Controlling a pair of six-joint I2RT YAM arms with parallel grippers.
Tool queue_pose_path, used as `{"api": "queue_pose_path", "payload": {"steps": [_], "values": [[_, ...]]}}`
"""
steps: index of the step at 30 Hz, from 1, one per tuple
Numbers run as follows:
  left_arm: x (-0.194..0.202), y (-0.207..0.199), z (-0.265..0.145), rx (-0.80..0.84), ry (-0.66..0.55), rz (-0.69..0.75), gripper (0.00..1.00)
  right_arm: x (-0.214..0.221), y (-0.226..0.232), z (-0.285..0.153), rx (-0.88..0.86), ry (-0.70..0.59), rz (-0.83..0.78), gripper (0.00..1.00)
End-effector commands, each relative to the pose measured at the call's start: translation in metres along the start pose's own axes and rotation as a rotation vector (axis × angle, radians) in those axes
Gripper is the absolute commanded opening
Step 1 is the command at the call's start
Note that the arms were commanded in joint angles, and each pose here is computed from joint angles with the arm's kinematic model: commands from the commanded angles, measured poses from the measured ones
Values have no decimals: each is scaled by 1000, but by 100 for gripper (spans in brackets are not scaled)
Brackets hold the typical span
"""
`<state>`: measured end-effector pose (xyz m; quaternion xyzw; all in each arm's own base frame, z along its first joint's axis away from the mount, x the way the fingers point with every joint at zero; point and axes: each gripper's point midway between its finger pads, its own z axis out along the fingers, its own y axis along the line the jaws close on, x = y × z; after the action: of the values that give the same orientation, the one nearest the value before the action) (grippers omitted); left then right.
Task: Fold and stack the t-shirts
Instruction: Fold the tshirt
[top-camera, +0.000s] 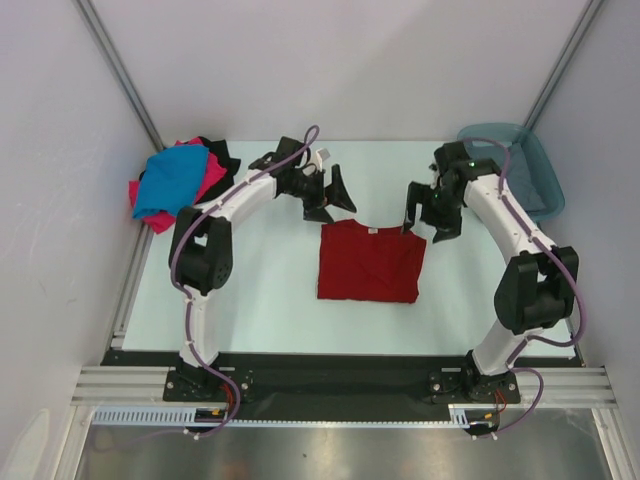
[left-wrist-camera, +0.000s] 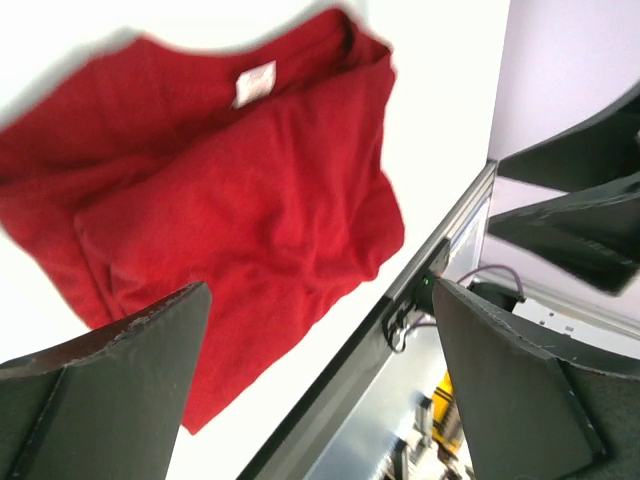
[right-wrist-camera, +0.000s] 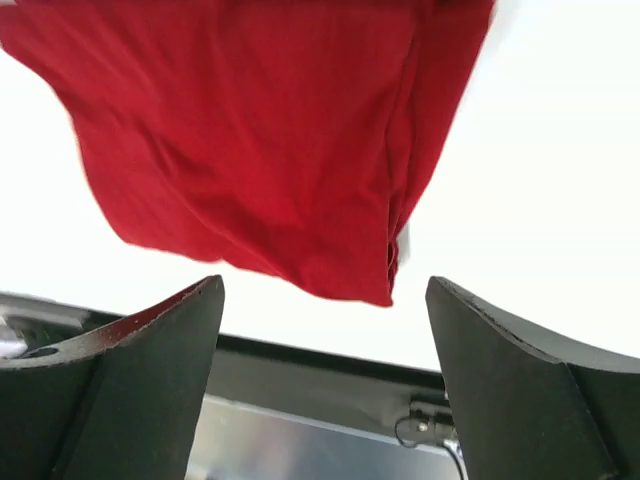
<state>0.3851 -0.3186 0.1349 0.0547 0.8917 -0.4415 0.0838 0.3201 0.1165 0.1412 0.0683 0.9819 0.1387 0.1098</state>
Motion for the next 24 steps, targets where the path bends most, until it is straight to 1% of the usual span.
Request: {"api": "queue_pose_path", "payload": {"steps": [1, 2, 3, 4, 5, 6, 7, 8, 9, 10, 11, 13, 15, 16, 17, 18, 19, 20, 22, 24], "values": [[-31, -39, -21, 40, -113, 104, 100, -46, 3, -34, 28, -180, 21, 88], [-35, -40, -23, 32, -128, 78, 100, -53, 7, -37, 5, -192, 39, 87], [-40, -41, -24, 26, -148, 71, 100, -59, 19, -33, -58, -162, 47, 87], [-45, -41, -26, 9, -176, 61, 100, -66, 27, -36, -90, -160, 54, 86], [-48, -41, -27, -2, -199, 34, 100, -84, 44, -55, -134, -213, 52, 85], [-48, -36, -26, -21, -217, 10, 100, -92, 55, -48, -167, -200, 49, 85], [-50, -42, -35, -34, -267, 13, 100, -99, 63, -51, -192, -207, 40, 86], [-50, -40, -37, -50, -287, -9, 100, -113, 72, -67, -198, -255, 32, 85], [-48, -29, -39, -104, -314, -28, 100, -118, 76, -61, -183, -251, 20, 87], [-46, -35, -48, -103, -336, -37, 100, -121, 79, -66, -178, -267, 3, 88], [-48, -39, -52, -94, -362, -25, 100, -123, 82, -71, -178, -275, -25, 89], [-57, -31, -57, -151, -411, -26, 100, -119, 81, -73, -143, -274, -27, 92], [-69, -35, -62, -173, -439, -6, 100, -118, 84, -74, -133, -299, -44, 93], [-74, -31, -61, -209, -444, 14, 100, -117, 85, -75, -129, -307, -38, 94], [-71, -20, -53, -253, -405, -6, 100, -117, 84, -73, -119, -311, -36, 96], [-79, -29, -56, -247, -417, 18, 100, -113, 90, -70, -123, -306, -51, 99], [-72, -20, -51, -285, -376, 2, 100, -110, 92, -72, -128, -310, -59, 99], [-73, -26, -53, -280, -380, 15, 100, -107, 94, -69, -131, -302, -69, 100], [-70, -25, -55, -300, -387, 27, 100, -98, 99, -63, -144, -274, -83, 100], [-63, -25, -59, -296, -408, 29, 100, -96, 107, -60, -174, -284, -102, 100]]}}
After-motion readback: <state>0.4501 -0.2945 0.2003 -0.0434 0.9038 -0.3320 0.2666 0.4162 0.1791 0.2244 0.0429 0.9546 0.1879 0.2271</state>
